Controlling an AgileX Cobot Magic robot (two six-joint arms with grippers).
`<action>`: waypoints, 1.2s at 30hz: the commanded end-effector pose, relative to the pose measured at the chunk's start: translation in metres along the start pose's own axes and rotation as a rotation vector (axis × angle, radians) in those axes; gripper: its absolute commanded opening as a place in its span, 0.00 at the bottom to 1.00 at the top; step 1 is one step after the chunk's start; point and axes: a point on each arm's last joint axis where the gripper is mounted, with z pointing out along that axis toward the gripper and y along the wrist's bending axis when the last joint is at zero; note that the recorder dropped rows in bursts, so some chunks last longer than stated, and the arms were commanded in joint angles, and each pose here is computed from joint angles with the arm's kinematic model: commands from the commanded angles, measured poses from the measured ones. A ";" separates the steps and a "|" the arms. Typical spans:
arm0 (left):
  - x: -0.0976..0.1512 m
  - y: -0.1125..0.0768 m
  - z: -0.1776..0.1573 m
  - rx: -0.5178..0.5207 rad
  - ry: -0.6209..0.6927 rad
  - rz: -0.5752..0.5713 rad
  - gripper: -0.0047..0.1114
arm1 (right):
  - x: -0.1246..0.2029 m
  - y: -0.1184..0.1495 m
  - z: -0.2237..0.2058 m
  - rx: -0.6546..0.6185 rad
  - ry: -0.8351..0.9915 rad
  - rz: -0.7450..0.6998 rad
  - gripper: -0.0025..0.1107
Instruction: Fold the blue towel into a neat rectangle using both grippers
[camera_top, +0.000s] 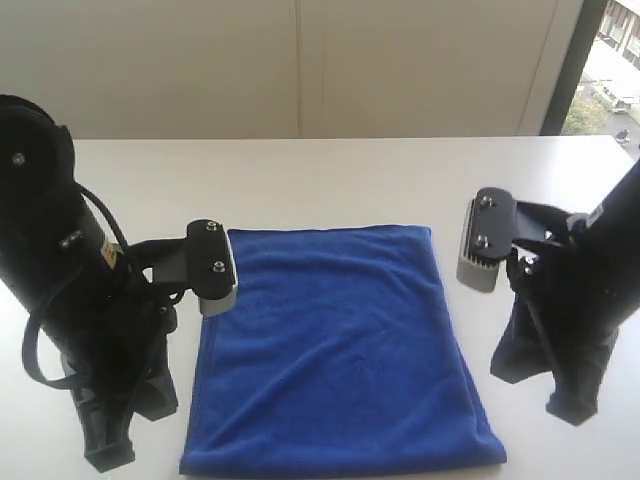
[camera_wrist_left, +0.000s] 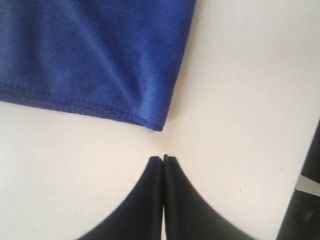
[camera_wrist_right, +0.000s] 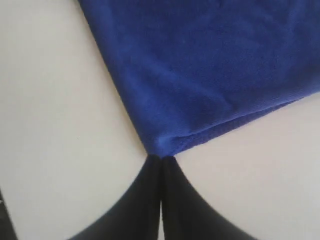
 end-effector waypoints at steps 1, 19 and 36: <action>0.003 0.000 0.015 0.047 0.058 0.094 0.04 | 0.009 0.001 0.025 0.141 0.032 -0.187 0.02; 0.015 0.001 0.076 -0.002 -0.053 0.354 0.59 | 0.029 0.012 0.056 0.170 0.020 -0.313 0.56; 0.012 0.008 0.089 -0.027 -0.060 0.329 0.58 | 0.030 0.019 0.079 0.159 -0.015 -0.365 0.56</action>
